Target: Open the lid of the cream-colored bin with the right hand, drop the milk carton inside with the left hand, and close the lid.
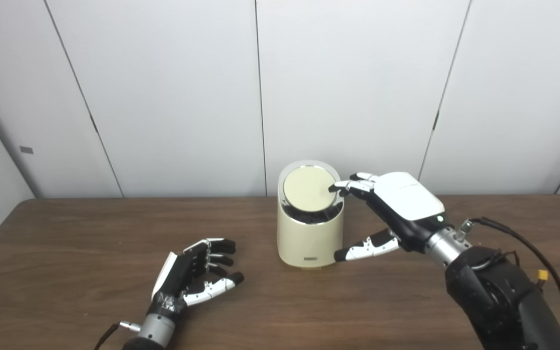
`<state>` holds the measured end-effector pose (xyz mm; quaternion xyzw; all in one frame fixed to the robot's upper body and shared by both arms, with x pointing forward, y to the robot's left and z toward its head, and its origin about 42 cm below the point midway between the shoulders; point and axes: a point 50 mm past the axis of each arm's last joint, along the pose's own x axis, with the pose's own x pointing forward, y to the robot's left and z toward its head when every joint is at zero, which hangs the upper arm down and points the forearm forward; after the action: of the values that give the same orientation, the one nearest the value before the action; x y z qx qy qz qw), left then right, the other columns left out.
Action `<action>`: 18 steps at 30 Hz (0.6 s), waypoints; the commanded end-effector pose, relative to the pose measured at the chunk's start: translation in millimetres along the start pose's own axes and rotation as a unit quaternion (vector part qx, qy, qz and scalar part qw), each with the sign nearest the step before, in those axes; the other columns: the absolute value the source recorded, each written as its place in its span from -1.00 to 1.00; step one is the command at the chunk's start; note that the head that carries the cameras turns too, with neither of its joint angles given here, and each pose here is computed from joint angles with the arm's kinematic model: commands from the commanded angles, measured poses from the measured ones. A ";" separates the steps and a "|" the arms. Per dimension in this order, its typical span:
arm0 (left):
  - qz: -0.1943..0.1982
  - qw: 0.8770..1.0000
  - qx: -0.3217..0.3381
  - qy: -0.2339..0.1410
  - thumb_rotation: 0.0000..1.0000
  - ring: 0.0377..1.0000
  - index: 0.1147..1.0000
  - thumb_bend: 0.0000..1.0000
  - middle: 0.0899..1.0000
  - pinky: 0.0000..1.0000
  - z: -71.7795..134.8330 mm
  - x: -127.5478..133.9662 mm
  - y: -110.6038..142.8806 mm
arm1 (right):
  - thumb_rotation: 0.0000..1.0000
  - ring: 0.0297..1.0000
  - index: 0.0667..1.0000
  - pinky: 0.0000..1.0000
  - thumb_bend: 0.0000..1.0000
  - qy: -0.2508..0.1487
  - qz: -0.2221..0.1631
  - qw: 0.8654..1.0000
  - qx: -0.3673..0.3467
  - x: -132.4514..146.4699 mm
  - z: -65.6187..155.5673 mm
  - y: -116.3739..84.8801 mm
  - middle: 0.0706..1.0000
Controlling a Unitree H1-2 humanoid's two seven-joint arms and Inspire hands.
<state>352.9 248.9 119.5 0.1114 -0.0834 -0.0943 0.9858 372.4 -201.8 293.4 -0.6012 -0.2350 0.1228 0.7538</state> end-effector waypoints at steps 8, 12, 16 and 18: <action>-0.006 1.000 0.006 -0.013 -0.68 0.23 0.35 0.46 0.35 0.12 4.0 1.8 0.2 | -0.50 0.40 0.58 0.10 0.56 0.051 -0.087 0.959 0.266 -15.7 -15.2 8.5 0.56; -0.009 1.000 -0.001 -0.017 -0.71 0.22 0.35 0.45 0.34 0.11 4.8 2.0 0.6 | -0.57 0.39 0.57 0.09 0.55 0.094 -0.127 0.912 0.379 -31.2 -24.6 27.4 0.55; -0.010 1.000 0.000 -0.018 -0.71 0.23 0.35 0.45 0.36 0.12 5.9 2.4 2.2 | -0.64 0.41 0.64 0.16 0.45 0.129 -0.150 0.870 0.452 -46.2 -32.9 46.4 0.60; -0.010 1.000 -0.001 -0.021 -0.72 0.22 0.35 0.45 0.35 0.11 6.1 2.6 2.9 | -0.59 0.41 0.65 0.20 0.45 0.136 -0.153 0.862 0.464 -52.9 -36.5 54.6 0.60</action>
<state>352.9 248.6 119.9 0.1074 -0.0843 -0.0982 0.9858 348.0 -243.1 213.2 -0.1609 -0.1053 0.0235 0.9811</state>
